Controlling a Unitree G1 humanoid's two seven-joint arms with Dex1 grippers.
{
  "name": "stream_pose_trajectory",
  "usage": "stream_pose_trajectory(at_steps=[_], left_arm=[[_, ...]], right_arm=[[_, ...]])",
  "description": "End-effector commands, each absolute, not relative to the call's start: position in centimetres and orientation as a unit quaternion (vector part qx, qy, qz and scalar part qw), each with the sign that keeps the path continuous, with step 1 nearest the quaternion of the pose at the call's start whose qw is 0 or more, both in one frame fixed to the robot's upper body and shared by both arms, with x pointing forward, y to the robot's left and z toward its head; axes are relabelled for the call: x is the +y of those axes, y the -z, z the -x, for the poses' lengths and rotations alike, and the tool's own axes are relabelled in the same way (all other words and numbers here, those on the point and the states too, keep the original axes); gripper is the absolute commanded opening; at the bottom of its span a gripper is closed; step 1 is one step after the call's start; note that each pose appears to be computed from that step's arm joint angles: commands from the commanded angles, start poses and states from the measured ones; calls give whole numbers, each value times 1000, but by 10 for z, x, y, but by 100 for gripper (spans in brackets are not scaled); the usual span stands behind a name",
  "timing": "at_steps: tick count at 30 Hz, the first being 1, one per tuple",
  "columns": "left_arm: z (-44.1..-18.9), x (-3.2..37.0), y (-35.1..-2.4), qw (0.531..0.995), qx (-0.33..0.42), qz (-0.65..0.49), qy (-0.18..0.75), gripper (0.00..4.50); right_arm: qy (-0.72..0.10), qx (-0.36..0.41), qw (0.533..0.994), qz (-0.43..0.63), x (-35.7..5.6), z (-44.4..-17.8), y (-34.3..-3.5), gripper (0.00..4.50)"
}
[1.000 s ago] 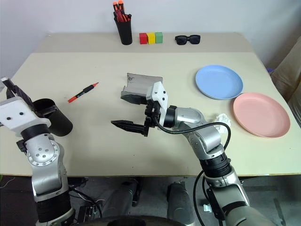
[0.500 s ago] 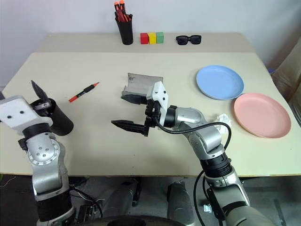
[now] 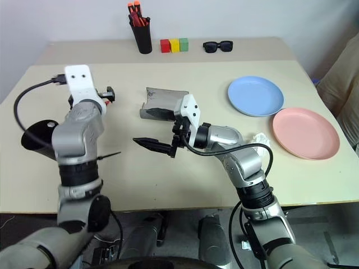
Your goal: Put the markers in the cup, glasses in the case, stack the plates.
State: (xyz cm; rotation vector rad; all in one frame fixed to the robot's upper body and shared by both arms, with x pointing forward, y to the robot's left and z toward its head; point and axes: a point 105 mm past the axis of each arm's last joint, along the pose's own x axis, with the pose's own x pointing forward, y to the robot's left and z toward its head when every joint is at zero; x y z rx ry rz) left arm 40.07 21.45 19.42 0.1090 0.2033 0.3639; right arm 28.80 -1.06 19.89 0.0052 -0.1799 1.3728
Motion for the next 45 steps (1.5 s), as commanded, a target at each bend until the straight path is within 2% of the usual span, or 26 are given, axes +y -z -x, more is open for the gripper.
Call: stream_pose_trajectory(at_steps=[1,4,8,16,18,20,26,29,32,35,36,39,41,43,45], left_arm=[[-413,232,-189,966,142,-34,-212,447],[-426,248,-172,956,186,-2,-226,447],[-436,260,-161,950,205,17,-234,447],[-447,255,-141,953,239,59,-179,447],[-448,251,-140,953,242,71,-166,395],[-449,247,-140,955,242,71,-157,318],[-448,231,-137,959,243,78,-120,12],[-448,223,-139,964,234,66,-105,2],[-450,207,-155,980,182,33,-72,2],[-448,188,-186,995,84,55,-22,2],[-444,184,-206,998,26,45,-19,2],[-427,186,-243,995,-92,10,-49,2],[-406,189,-266,983,-170,7,-70,2],[-372,195,-291,960,-260,-22,-105,2],[-345,201,-302,939,-309,-51,-142,2]], right_arm=[[-630,-109,769,1,-10,-287,-210,450],[-627,-108,772,1,-11,-287,-208,450],[-623,-105,775,0,-12,-286,-206,450],[-622,-102,776,-2,-13,-285,-203,450],[-622,-102,777,-1,-14,-285,-203,450],[-621,-102,777,-1,-14,-285,-202,450],[-622,-101,777,-1,-14,-286,-201,450],[-622,-101,777,0,-14,-286,-201,450],[-622,-100,777,1,-14,-287,-201,450],[-621,-100,778,2,-14,-287,-200,450],[-620,-100,778,3,-14,-288,-200,450],[-618,-100,780,4,-15,-289,-200,450],[-615,-100,782,5,-17,-290,-201,450],[-613,-101,784,3,-19,-291,-202,450],[-616,-102,781,-3,-21,-289,-204,450]])
